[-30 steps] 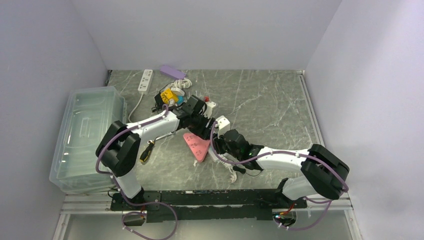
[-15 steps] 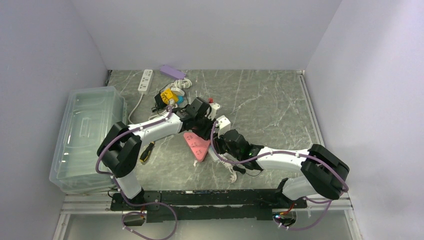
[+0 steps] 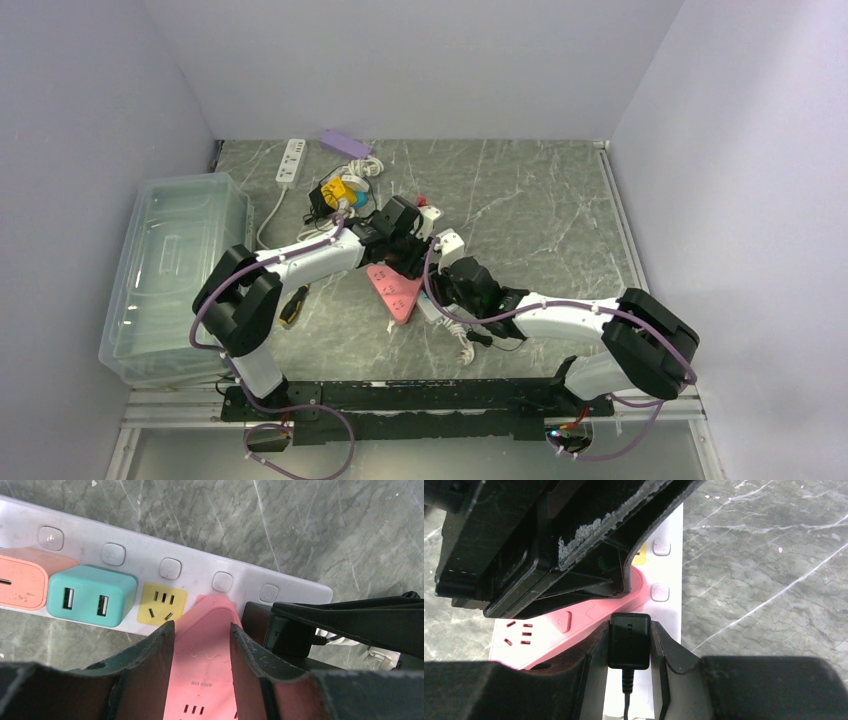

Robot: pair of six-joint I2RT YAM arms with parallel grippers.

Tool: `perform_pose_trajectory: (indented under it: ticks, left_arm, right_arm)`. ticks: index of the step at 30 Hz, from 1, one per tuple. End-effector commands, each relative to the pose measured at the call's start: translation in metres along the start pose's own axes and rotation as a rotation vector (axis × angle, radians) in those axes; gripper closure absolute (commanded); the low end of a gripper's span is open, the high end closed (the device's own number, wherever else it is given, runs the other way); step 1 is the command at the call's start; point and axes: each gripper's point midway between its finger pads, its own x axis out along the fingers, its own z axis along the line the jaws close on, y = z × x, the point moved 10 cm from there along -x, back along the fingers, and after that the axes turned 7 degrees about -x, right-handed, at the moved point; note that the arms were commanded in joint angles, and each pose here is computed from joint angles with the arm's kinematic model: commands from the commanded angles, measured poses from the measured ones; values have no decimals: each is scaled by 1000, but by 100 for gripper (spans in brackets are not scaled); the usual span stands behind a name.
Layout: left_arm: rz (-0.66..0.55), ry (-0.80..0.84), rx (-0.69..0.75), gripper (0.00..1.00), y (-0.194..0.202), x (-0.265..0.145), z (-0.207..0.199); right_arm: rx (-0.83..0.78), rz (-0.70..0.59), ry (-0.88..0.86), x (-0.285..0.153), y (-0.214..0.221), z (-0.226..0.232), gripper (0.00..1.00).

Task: Pull the plug off the socket
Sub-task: Remove the plug from the socket.

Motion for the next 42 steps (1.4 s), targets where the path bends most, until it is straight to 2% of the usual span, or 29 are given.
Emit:
perform_pose_trajectory:
  ticks: [1, 7, 12, 22, 29, 37, 42]
  left_arm:
    - [265, -63, -27, 54, 51, 0, 5]
    - [273, -70, -23, 60, 50, 3, 5]
    - [266, -73, -18, 63, 45, 4, 5]
    - [294, -20, -31, 67, 45, 11, 2]
    - [302, -15, -28, 68, 47, 13, 2]
    - [304, -7, -15, 69, 49, 14, 1]
    - [313, 8, -14, 69, 50, 17, -1]
  right_arm:
    - [25, -33, 57, 2, -8, -10, 94]
    - [-2, -75, -6, -4, -12, -5, 100]
    - [-44, -101, -35, -7, -13, 4, 100]
    - [-158, -113, 15, -9, -11, 24, 100]
    - [-108, -113, 66, -9, -12, 17, 100]
    - [45, -104, 42, -9, -14, -11, 100]
    - [40, -108, 26, -10, -15, -12, 100]
